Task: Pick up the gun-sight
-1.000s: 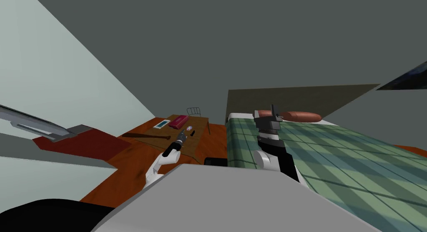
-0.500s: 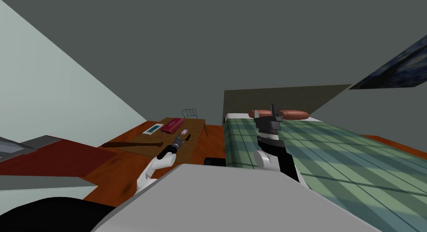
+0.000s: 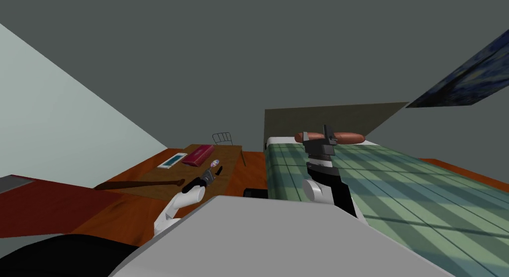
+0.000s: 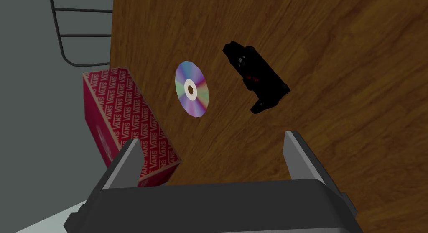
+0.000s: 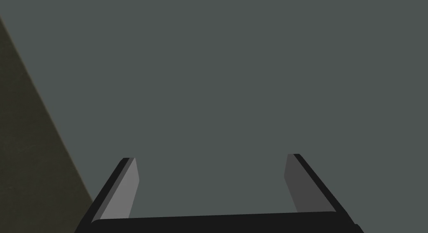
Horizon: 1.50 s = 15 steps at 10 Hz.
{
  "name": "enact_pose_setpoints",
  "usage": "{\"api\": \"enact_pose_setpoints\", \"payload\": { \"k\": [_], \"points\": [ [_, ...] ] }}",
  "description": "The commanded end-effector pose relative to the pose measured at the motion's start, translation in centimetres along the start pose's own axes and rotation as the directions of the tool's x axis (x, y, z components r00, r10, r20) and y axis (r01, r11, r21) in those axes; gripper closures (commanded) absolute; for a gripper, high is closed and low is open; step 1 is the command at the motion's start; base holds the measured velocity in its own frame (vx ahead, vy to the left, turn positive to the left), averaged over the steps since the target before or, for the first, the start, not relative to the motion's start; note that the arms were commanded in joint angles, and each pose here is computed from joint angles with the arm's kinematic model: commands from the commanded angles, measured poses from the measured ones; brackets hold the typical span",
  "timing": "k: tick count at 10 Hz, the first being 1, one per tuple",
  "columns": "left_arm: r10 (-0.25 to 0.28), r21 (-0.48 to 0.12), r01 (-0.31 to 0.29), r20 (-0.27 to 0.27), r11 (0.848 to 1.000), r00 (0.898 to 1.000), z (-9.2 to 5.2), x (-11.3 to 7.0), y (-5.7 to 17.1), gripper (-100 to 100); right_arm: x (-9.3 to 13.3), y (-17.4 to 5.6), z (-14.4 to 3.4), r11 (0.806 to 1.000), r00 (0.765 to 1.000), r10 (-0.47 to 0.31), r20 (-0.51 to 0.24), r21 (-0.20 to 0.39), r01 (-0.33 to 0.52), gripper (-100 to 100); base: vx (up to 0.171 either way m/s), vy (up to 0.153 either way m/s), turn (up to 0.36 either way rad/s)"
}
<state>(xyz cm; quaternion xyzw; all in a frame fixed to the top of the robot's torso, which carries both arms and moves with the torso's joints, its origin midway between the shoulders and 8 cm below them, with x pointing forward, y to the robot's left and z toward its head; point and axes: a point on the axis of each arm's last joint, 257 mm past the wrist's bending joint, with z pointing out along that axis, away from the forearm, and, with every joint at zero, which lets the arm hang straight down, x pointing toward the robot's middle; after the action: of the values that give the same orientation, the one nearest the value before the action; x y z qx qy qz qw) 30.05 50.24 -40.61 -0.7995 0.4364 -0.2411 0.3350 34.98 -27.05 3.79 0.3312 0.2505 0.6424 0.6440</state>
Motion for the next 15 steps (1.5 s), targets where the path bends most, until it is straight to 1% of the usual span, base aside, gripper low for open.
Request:
{"api": "enact_pose_setpoints", "payload": {
  "k": [1, 2, 3, 4, 5, 6, 7, 8, 9, 10, 12, 13, 14, 15],
  "points": [
    [-0.023, -0.037, 0.024, 0.021, 0.999, 0.999, -0.3, -1.2, 1.1, -100, 0.0, 0.0, 0.0, 1.000, 1.000, 0.000, 0.000, 0.000, 0.000, 0, 0.100, -0.010, -0.036],
    [-0.060, -0.075, 0.063, 0.049, 0.995, 0.997, -0.5, -2.5, 2.3, -100, 0.0, 0.0, 0.0, 1.000, 1.000, 0.000, 0.000, 0.000, 0.000, 0, 0.066, -0.006, -0.023],
    [-0.097, -0.102, 0.104, 0.076, 0.989, 0.992, -0.6, -3.7, 3.3, -100, 0.0, 0.0, 0.0, 1.000, 1.000, 0.000, 0.000, 0.000, 0.000, 0, 0.144, -0.004, 0.007],
    [-0.096, -0.115, 0.105, 0.081, 0.988, 0.992, -0.7, -3.8, 3.6, -100, 0.0, 0.0, 0.0, 1.000, 1.000, 0.000, 0.000, 0.000, 0.000, 0, 0.141, 0.000, 0.027],
    [-0.133, -0.152, 0.150, 0.113, 0.977, 0.985, -0.9, -5.0, 4.9, -100, 0.0, 0.0, 0.0, 1.000, 1.000, 0.000, 0.000, 0.000, 0.000, 0, 0.145, 0.001, 0.026],
    [-0.171, -0.175, 0.195, 0.142, 0.965, 0.975, -1.2, -6.0, 6.0, -100, 0.0, 0.0, 0.0, 1.000, 1.000, 0.000, 0.000, 0.000, 0.000, 0, 0.184, -0.005, 0.028],
    [-0.170, -0.186, 0.196, 0.147, 0.963, 0.974, -1.3, -6.1, 6.3, -100, 0.0, 0.0, 0.0, 1.000, 1.000, 0.000, 0.000, 0.000, 0.000, 0, 0.134, -0.006, 0.004],
    [-0.207, -0.214, 0.244, 0.180, 0.946, 0.962, -1.6, -7.1, 7.5, -100, 0.0, 0.0, 0.0, 1.000, 1.000, 0.000, 0.000, 0.000, 0.000, 0, 0.121, 0.001, 0.032],
    [-0.243, -0.236, 0.291, 0.212, 0.927, 0.947, -2.0, -8.0, 8.6, -100, 0.0, 0.0, 0.0, 1.000, 1.000, 0.000, 0.000, 0.000, 0.000, 0, 0.170, 0.011, 0.055],
    [-0.242, -0.245, 0.292, 0.216, 0.924, 0.946, -2.0, -8.0, 8.9, -100, 0.0, 0.0, 0.0, 1.000, 1.000, 0.000, 0.000, 0.000, 0.000, 0, 0.129, 0.008, 0.021],
    [-0.310, -0.286, 0.388, 0.282, 0.876, 0.908, -2.9, -9.5, 11.3, -100, 0.0, 0.0, 0.0, 1.000, 1.000, 0.000, 0.000, 0.000, 0.000, 0, 0.133, 0.029, 0.054],
    [-0.340, -0.303, 0.434, 0.315, 0.848, 0.886, -3.4, -10.2, 12.4, -100, 0.0, 0.0, 0.0, 1.000, 1.000, 0.000, 0.000, 0.000, 0.000, 0, 0.197, 0.027, 0.075],
    [-0.338, -0.313, 0.436, 0.320, 0.844, 0.885, -3.5, -10.2, 12.7, -100, 0.0, 0.0, 0.0, 1.000, 1.000, 0.000, 0.000, 0.000, 0.000, 0, 0.141, 0.004, 0.018],
    [-0.366, -0.329, 0.481, 0.354, 0.813, 0.861, -4.1, -10.7, 13.9, -100, 0.0, 0.0, 0.0, 1.000, 1.000, 0.000, 0.000, 0.000, 0.000, 0, 0.120, -0.002, 0.043]
  ]
}}
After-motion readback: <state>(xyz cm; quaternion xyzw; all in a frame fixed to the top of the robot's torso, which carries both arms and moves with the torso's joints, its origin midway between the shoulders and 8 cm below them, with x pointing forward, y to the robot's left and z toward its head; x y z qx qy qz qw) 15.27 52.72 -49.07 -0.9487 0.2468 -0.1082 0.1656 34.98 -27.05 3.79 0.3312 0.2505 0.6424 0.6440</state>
